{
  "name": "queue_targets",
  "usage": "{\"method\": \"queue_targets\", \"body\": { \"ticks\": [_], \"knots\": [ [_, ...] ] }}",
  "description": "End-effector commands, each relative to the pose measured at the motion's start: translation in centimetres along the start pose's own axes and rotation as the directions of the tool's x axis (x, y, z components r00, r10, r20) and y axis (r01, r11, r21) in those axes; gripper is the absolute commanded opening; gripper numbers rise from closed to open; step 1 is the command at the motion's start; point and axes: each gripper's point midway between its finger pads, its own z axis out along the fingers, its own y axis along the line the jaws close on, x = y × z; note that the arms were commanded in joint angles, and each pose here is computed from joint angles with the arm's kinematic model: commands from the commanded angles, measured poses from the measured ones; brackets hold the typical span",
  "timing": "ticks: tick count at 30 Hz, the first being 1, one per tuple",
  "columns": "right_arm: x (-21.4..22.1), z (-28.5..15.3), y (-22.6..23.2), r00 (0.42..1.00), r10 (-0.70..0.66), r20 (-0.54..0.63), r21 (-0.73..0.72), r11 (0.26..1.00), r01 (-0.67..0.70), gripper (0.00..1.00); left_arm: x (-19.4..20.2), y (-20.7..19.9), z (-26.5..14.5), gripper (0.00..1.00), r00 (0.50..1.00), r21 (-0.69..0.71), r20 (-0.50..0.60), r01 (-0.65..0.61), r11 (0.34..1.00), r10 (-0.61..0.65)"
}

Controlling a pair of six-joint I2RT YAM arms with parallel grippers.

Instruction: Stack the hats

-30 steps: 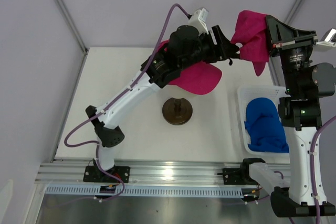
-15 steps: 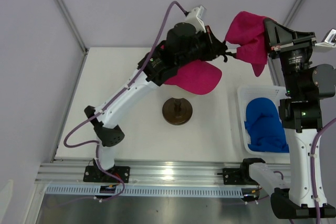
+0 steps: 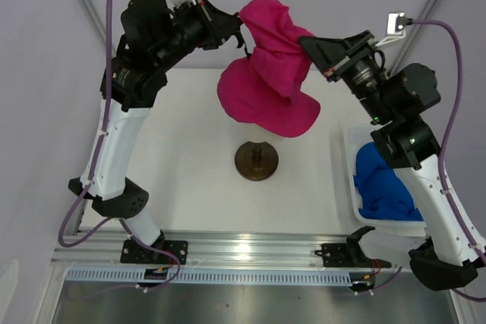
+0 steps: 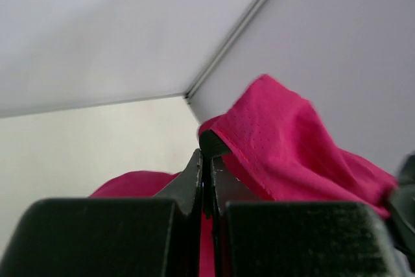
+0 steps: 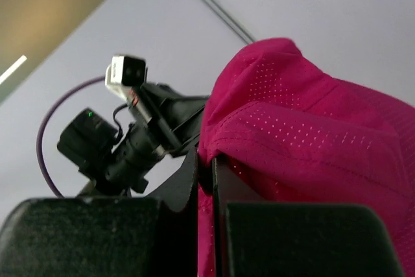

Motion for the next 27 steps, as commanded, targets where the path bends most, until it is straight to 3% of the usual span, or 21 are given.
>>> {"method": "queue_targets", "body": {
  "ticks": [1,13,20,27],
  "knots": [
    [-0.9,-0.2,2.4,0.989,-0.118,0.093,0.033,0.993,0.115,0.00,2.2,4.1,-0.4,0.01,0.992,-0.080,-0.121,-0.051,0.995,0.041],
    [7.6,4.1,4.2,0.936,-0.346,-0.060,0.174,0.920,0.351,0.00,4.4,11.6,0.4,0.01,0.973,-0.214,-0.232,-0.066,0.975,0.015],
    [7.8,5.2,3.3,0.910,-0.409,-0.070,0.216,0.884,0.415,0.00,5.1,15.0,0.4,0.01,0.970,-0.276,-0.243,-0.064,0.959,-0.005],
    [2.9,5.2,4.2,0.900,-0.436,0.011,0.219,0.879,0.423,0.00,4.8,14.8,0.4,0.01,0.974,-0.256,-0.228,-0.053,0.965,-0.007]
  ]
}}
